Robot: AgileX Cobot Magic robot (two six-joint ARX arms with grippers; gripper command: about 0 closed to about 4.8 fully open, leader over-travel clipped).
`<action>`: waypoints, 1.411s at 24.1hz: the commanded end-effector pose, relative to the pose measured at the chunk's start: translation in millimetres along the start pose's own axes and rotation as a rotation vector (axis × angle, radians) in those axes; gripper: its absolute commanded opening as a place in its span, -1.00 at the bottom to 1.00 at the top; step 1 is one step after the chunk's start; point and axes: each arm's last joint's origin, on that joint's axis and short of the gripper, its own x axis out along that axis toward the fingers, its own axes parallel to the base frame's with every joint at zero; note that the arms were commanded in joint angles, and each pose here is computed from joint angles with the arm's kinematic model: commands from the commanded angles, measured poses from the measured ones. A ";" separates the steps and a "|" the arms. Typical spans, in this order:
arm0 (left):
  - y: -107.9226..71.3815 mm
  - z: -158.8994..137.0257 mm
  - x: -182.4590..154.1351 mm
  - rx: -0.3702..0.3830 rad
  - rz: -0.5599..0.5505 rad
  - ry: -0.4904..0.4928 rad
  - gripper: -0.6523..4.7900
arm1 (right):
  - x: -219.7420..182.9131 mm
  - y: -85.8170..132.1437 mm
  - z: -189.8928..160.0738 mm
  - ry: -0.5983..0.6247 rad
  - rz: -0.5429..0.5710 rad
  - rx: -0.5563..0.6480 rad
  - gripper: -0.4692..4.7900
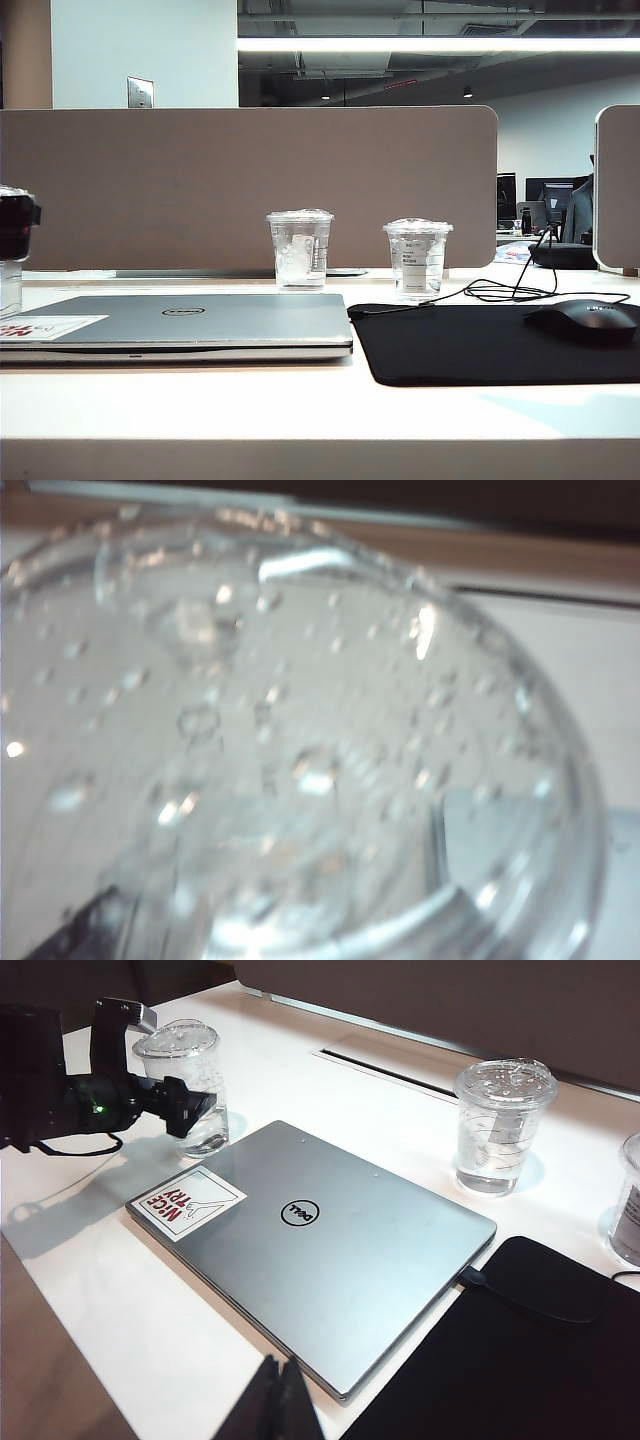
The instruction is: Pick up the coffee cup on the left and place it on the left side of the laptop.
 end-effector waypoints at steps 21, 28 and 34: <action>0.4 65.5 -141.9 0.009 -0.121 0.043 -0.78 | -0.9 0.2 3.0 -0.023 0.002 0.003 -0.83; 2.9 78.0 -177.6 0.004 -0.134 -0.114 -0.78 | -0.9 0.2 3.0 -0.023 0.002 0.003 -0.83; -3.4 68.7 -196.8 0.006 -0.145 -0.222 -0.78 | -0.9 0.1 3.0 -0.023 0.001 0.003 -0.83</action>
